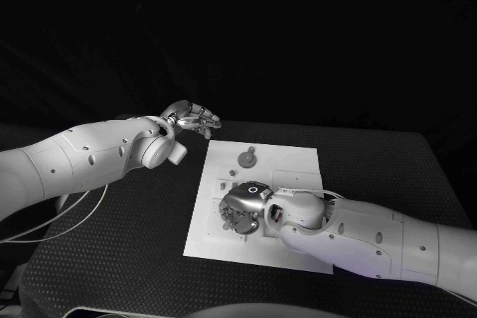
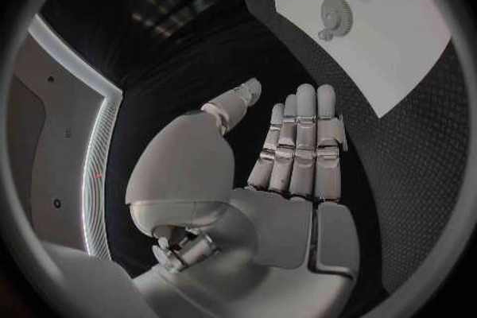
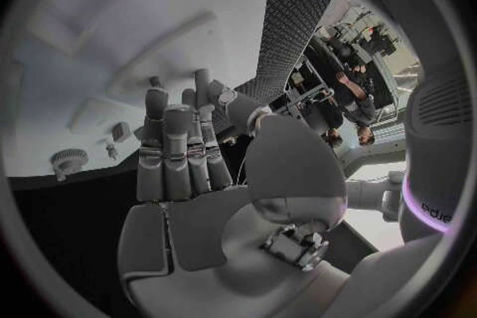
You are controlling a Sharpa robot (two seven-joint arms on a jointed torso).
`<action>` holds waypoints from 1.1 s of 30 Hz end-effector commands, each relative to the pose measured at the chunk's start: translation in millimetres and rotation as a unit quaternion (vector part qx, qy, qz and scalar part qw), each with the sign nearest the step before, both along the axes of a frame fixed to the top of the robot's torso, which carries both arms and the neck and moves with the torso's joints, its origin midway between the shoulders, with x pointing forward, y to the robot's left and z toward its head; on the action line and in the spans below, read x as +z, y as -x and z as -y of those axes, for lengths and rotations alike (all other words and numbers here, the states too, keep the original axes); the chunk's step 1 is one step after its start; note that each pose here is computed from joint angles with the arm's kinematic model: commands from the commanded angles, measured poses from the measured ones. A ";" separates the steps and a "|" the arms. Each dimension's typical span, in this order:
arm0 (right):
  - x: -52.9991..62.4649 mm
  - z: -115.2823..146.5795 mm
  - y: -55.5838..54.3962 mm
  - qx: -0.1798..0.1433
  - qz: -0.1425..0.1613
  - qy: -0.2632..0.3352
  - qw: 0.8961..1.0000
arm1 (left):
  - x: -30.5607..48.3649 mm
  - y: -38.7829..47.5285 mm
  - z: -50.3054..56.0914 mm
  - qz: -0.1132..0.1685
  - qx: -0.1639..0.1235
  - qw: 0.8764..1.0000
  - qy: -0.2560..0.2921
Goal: Assemble the parts on the task board
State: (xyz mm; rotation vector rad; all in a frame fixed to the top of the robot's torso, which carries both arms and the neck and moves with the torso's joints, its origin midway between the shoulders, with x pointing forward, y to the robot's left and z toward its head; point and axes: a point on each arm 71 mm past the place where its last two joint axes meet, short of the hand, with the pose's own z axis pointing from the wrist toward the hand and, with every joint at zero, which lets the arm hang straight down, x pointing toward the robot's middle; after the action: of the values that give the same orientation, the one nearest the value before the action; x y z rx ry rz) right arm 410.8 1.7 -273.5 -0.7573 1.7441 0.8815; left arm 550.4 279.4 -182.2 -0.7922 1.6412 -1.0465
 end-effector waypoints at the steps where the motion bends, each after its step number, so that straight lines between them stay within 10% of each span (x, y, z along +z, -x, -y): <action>1: -2.2 0.1 1.8 0.006 -0.003 0.011 1.000 | 1.5 0.0 1.9 0.003 -0.008 1.000 0.005; 33: -7.5 -16.1 11.7 0.026 0.015 0.035 0.999 | 2.2 -0.3 3.3 0.003 -0.010 1.000 0.006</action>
State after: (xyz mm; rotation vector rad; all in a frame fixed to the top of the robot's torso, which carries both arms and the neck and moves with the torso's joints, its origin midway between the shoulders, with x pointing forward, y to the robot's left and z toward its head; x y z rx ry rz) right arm 403.6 17.3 -275.7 -0.8271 1.7171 0.8454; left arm 550.6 278.5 -181.6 -0.7907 1.6415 -1.0492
